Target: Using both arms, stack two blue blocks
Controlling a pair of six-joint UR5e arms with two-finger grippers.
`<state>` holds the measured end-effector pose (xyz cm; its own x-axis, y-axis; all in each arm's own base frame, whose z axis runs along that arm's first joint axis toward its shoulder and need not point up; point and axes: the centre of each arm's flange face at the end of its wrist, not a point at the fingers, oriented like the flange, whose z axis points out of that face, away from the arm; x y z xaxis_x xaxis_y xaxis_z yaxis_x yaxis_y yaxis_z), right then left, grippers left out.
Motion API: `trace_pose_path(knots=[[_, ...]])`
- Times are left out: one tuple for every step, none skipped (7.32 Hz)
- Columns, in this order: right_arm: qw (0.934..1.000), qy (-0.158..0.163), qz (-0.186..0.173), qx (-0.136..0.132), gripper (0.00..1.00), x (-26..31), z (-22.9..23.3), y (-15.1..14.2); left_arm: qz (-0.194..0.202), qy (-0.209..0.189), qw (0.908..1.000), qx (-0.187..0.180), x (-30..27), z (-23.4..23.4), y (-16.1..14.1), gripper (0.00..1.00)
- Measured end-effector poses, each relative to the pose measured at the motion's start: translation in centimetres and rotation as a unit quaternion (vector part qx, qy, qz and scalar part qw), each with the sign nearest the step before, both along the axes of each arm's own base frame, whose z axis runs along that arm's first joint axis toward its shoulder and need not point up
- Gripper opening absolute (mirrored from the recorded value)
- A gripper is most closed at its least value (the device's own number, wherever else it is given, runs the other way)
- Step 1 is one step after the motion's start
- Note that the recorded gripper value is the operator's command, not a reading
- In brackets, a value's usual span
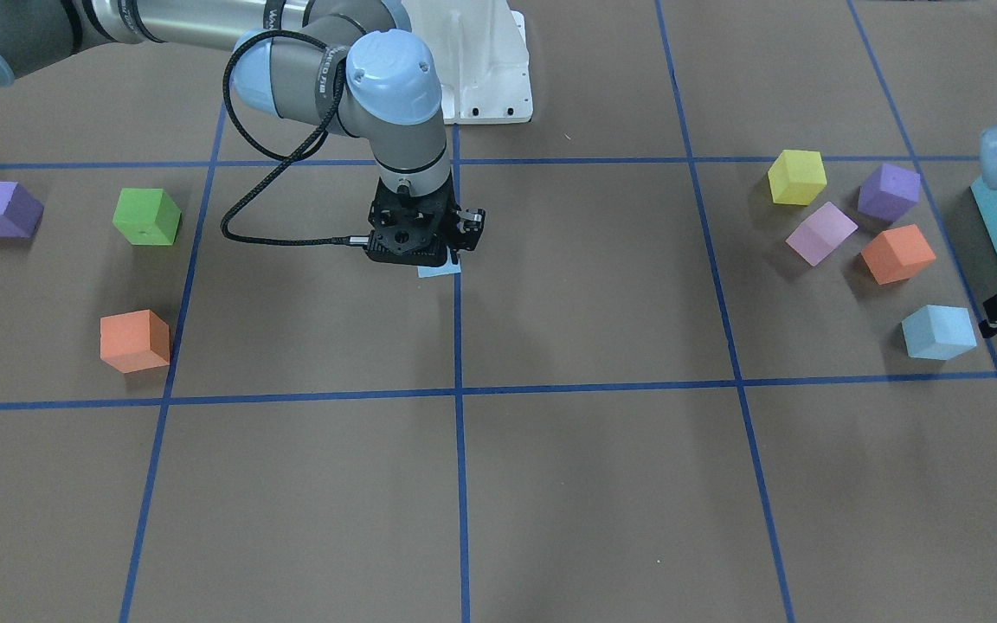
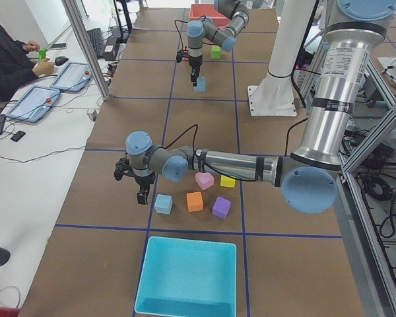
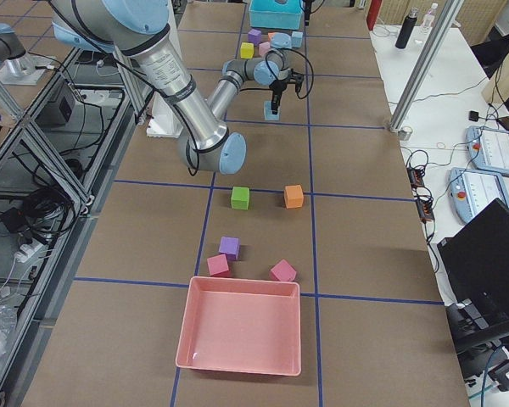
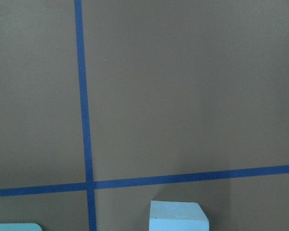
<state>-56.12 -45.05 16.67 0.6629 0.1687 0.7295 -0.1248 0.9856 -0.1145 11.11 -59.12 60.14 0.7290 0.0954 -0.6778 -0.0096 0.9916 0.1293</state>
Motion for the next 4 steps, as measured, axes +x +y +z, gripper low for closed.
trace_pose_path(knots=[[1.0000, 0.004, 0.001, 0.003, 0.55, -0.6, 0.4, 0.0, 0.000, 0.004, 1.0000, 0.002, 0.9, 1.4, 0.0, 0.98], [0.9999, 0.006, 0.001, 0.008, 0.55, -1.5, 0.9, 0.2, 0.001, 0.006, 1.0000, 0.004, 1.4, 2.7, 0.1, 0.98], [0.9999, 0.004, 0.006, 0.012, 0.55, -2.4, 1.3, 0.4, 0.003, 0.006, 1.0000, 0.004, 1.8, 3.5, 0.2, 0.98], [0.9998, 0.000, 0.013, 0.012, 0.55, -3.2, 1.5, 0.6, 0.003, 0.005, 1.0000, 0.005, 2.0, 3.8, 0.2, 0.98]])
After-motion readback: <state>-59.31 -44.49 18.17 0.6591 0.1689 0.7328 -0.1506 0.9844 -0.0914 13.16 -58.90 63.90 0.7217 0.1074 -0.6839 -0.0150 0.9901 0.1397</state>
